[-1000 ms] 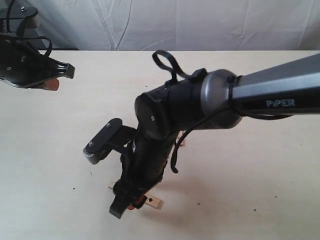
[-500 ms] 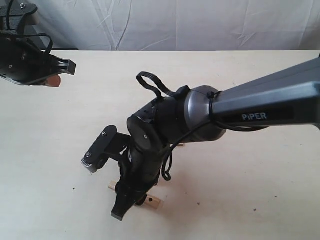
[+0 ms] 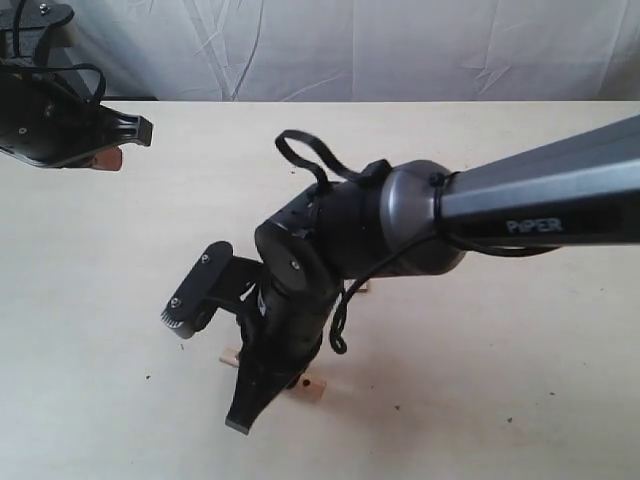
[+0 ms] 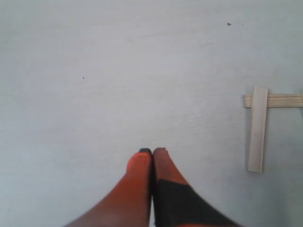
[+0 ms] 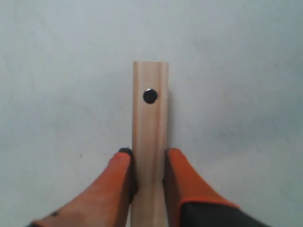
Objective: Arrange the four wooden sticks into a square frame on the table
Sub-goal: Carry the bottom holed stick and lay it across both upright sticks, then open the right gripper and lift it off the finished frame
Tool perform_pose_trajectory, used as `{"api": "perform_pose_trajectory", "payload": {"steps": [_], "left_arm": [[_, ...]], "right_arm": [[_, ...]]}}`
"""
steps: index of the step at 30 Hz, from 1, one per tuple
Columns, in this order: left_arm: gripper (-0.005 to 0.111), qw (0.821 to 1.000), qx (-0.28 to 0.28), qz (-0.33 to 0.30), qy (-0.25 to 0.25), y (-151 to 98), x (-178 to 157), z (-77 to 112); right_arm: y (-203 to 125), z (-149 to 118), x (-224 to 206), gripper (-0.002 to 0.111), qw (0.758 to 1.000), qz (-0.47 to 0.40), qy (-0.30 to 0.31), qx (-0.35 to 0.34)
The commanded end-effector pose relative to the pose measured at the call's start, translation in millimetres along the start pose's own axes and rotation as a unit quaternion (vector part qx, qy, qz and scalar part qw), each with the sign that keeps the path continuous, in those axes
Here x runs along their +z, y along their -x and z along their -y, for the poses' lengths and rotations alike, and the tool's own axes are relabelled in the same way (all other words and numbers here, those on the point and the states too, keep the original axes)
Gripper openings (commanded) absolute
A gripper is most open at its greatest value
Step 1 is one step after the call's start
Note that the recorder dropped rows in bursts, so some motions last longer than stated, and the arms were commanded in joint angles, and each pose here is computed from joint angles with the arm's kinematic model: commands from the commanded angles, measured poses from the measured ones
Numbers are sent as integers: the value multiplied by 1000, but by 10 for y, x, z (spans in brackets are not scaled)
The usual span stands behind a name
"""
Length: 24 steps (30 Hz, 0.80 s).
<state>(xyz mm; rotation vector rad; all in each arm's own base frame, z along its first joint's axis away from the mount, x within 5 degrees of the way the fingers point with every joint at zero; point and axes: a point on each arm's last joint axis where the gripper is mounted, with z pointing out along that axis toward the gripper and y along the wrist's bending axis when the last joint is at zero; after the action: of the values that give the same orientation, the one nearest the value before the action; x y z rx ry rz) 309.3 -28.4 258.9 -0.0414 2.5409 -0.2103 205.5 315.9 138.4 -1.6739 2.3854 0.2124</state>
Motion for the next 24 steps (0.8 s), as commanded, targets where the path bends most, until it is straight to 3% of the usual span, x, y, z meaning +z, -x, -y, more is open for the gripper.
{"api": "perform_pose_trajectory", "payload": {"steps": [1,6,10,15,24], "left_arm": [[0,1000,-5,11,-6,21,-25,22],[0,1000,-6,11,-7,21,-25,23],[0,1000,-9,14,-8,26,-25,26],[0,999,-21,19,-19,37,-26,44],[0,999,-12,23,-29,43,-27,63]], "right_arm": [[9,151,-375,-1,998,24,-43,-27],[-101,584,-505,-1,995,34,-88,-15],[-180,901,-465,-1,990,41,-124,-44],[-184,1016,-301,-1,986,24,-125,-108],[25,1133,-22,-1,988,17,-111,-105]]}}
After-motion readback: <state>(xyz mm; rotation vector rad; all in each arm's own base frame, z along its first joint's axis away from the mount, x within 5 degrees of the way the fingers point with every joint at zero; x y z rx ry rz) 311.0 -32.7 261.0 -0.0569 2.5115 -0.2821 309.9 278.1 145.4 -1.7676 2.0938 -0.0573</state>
